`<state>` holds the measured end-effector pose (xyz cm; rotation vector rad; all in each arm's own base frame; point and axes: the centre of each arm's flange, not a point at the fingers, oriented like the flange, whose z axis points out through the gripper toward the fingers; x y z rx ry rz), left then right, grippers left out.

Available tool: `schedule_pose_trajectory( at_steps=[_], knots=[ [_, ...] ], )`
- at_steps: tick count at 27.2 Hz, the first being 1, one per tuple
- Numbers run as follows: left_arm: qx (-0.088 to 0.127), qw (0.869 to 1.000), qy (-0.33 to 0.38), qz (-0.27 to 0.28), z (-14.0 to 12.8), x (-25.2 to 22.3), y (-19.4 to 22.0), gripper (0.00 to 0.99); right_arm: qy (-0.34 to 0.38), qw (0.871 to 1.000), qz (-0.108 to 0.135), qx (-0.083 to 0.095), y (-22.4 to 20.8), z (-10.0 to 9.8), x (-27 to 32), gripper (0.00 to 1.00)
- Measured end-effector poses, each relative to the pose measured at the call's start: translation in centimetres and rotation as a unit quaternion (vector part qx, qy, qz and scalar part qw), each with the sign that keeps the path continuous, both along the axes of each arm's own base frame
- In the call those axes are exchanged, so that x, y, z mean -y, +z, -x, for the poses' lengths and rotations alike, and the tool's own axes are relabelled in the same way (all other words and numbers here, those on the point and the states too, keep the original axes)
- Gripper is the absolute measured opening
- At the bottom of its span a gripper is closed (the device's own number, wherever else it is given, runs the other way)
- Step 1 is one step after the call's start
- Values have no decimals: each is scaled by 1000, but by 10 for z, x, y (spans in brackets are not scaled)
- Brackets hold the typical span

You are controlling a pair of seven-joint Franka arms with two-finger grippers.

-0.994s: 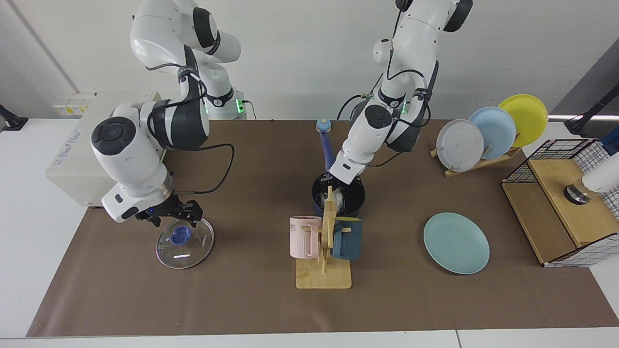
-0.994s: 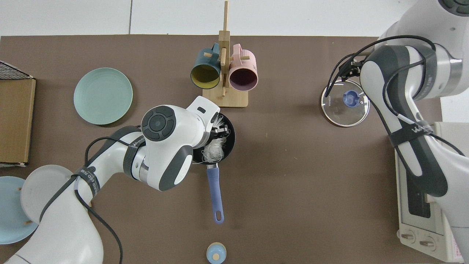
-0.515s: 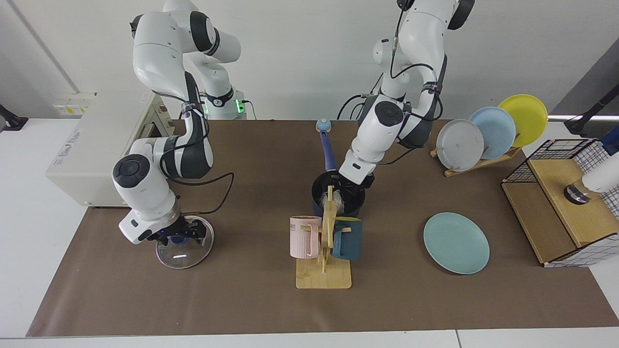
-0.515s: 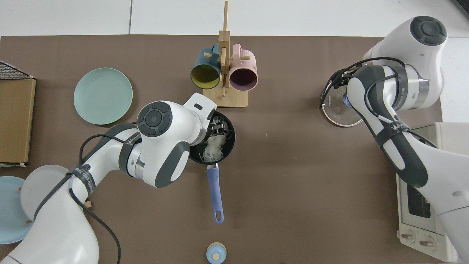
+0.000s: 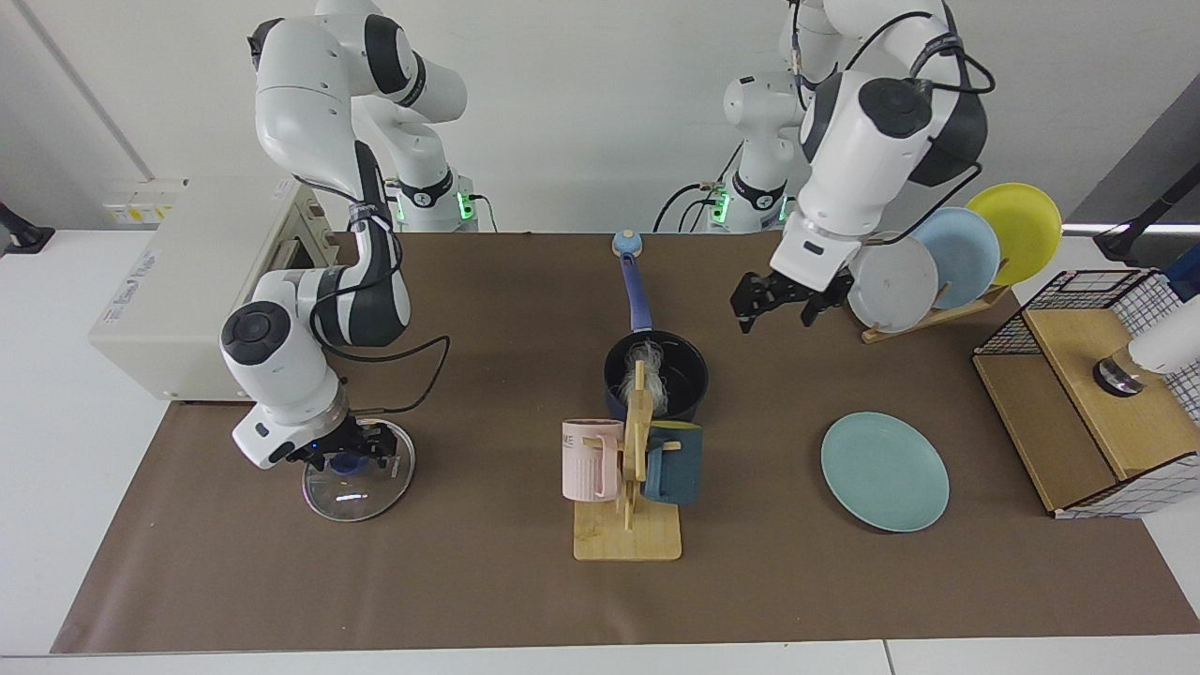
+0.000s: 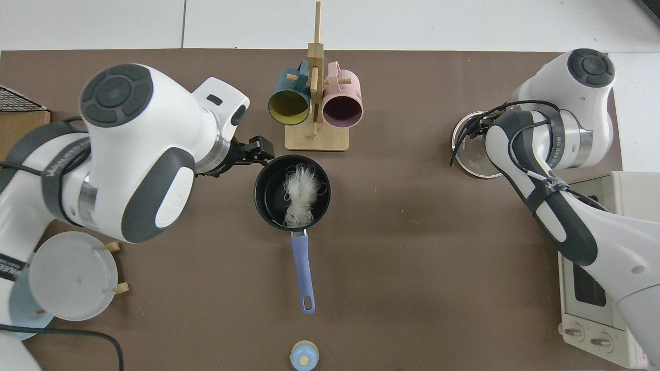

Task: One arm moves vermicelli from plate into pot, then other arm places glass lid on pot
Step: 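Withdraw the left gripper while the right gripper grasps the glass lid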

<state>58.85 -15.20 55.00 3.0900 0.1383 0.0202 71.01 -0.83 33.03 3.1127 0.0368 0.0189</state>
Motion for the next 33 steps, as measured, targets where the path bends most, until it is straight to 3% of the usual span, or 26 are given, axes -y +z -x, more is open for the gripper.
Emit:
schedule_pose_trajectory(
  at_steps=[7, 10, 12, 23, 33],
  knots=[
    [6, 999, -28, -18, 3, -86, 28, 991, 0, 1000, 0, -2, 0, 3, 1, 943],
    [6, 999, -36, -20, 3, -106, 30, 991, -1, 1000, 1, -2, 0, 3, 2, 709],
    [6, 999, -38, -21, 2, -110, 30, 991, -2, 1000, 1, -1, 1, 3, 5, 617],
    [6, 998, -55, -25, 1, -148, 29, 991, -2, 1000, 0, 2, 6, 3, 4, 617],
    [6, 998, -56, -25, 1, -146, 30, 991, 20, 1000, 3, 4, 77, 19, -38, 617]
  ],
)
